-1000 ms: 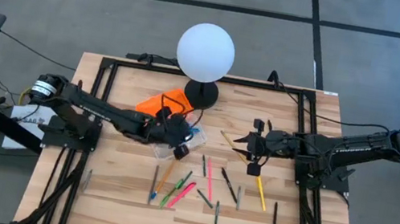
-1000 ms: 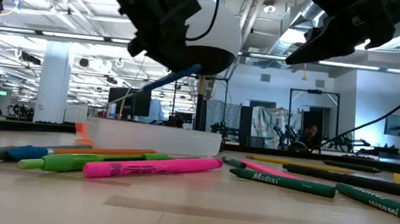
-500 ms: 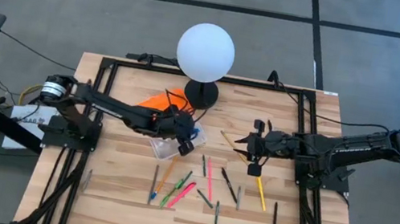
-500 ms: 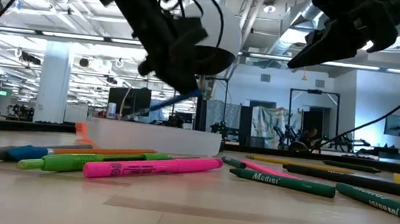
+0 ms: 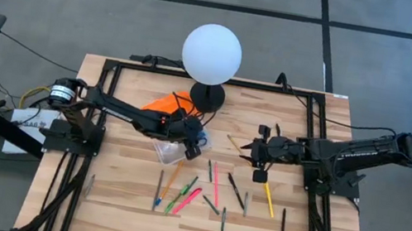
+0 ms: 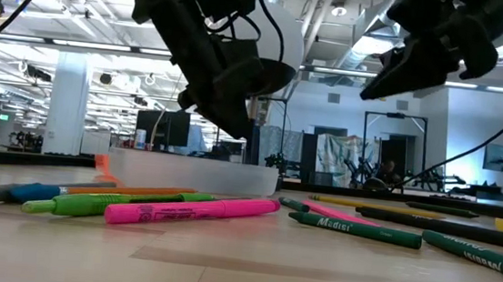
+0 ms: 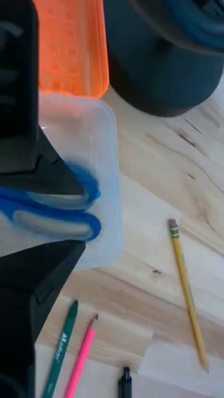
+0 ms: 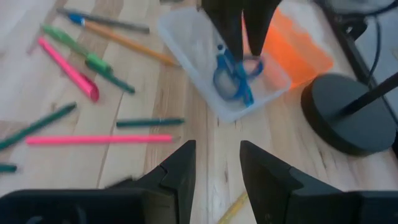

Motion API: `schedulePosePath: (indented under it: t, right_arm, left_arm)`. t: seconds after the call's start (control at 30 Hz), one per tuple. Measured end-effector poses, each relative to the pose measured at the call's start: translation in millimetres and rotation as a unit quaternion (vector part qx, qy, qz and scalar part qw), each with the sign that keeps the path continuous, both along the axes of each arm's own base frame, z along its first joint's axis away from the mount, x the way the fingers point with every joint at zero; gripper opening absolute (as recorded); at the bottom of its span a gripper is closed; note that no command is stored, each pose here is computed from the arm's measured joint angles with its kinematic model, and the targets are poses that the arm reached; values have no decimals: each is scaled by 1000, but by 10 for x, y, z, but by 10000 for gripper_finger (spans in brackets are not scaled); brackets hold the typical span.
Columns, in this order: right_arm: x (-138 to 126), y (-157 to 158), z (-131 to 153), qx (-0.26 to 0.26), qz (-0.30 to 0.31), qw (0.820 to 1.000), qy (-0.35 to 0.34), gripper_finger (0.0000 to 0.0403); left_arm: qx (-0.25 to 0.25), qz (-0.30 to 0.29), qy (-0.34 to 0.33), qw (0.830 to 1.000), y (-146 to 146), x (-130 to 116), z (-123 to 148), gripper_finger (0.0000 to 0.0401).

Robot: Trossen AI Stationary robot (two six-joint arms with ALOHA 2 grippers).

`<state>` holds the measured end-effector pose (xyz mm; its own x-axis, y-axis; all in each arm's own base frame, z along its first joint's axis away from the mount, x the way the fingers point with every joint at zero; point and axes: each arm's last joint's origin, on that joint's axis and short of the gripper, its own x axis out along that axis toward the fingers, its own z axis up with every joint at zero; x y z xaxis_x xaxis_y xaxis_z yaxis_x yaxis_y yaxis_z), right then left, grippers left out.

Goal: Pick & place school supplies into a supply box
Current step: Put the blue scissors into the orange supply box, then put the yellow pencil into the orange supply box

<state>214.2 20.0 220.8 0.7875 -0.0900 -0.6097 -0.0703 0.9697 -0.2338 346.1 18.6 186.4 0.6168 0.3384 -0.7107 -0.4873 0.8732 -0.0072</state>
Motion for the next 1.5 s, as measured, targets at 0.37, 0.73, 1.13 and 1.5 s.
schedulePosePath:
  t: [0.37, 0.73, 1.13, 1.5]
  right_arm:
    - [105, -48, -164, 2, -43, 998, 34, 118]
    - [268, -223, -551, 17, -113, 987, 111, 118]
    - [339, -403, -879, 91, -236, 955, 154, 118]
    - [361, -380, -1023, 104, -247, 946, 182, 118]
  left_arm:
    - [26, -68, 19, 997, -173, -40, 66, 159]
    - [64, -60, 114, 990, -891, -607, 275, 147]
    - [122, -15, 64, 990, -1651, -1192, 284, 146]
    - [132, -15, -1, 991, -1952, -1504, 300, 146]
